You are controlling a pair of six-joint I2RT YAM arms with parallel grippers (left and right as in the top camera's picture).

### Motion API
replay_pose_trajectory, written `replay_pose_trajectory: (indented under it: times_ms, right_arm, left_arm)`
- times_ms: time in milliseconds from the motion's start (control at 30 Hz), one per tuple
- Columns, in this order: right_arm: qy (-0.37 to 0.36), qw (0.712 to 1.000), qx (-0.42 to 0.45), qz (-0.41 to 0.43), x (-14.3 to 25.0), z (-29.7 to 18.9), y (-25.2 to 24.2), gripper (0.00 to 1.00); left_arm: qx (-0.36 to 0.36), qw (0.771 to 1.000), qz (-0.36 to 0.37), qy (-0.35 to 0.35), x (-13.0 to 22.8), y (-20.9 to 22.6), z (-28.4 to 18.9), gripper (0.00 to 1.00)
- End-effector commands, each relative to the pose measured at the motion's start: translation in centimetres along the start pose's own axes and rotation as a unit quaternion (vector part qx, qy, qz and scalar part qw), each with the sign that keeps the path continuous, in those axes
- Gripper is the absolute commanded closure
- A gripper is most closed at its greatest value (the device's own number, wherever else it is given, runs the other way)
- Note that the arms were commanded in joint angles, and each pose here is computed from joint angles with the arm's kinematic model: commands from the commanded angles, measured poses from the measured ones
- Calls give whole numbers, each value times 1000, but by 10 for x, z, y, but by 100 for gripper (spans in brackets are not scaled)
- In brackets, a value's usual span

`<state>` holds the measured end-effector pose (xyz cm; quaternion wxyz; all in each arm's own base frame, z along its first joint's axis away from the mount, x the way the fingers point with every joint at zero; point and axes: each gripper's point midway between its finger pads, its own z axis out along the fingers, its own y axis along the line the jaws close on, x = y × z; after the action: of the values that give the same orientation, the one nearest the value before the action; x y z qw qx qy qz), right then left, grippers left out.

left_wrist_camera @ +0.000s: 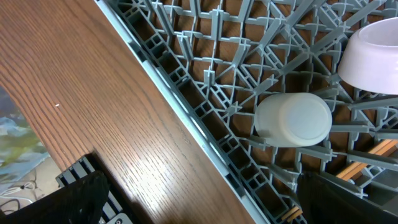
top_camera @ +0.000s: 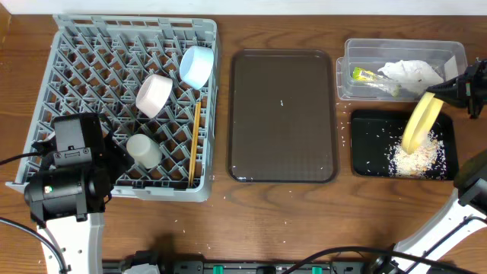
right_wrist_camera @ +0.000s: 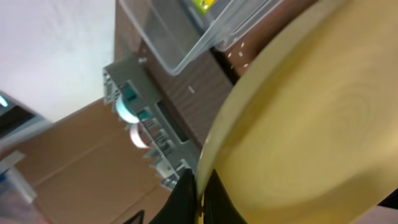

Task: Sort waste into correct bins and load items into the dishwasher
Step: 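Tilt the yellow plate to scrape food scraps onto the black tray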

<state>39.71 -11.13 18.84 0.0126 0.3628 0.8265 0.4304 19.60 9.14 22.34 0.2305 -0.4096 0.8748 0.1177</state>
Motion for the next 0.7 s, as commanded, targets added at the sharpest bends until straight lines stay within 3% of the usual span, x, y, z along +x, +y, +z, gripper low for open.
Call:
replay_pose_trajectory:
  times_ms: [0, 267, 567, 667]
  right_arm:
    - [8, 998, -50, -25, 4, -1, 15, 99]
    - [13, 995, -100, 13, 4, -6, 29, 99]
    - [10, 996, -54, 72, 3, -4, 13, 99]
    - [11, 994, -107, 37, 7, -12, 28, 99]
  left_arm:
    - [-4, 1000, -2, -9, -5, 3, -3, 2]
    - [-4, 1000, -2, -9, -5, 3, -3, 2]
    - [-4, 1000, -2, -9, -5, 3, -3, 2]
    - [-4, 1000, -2, -9, -5, 3, -3, 2]
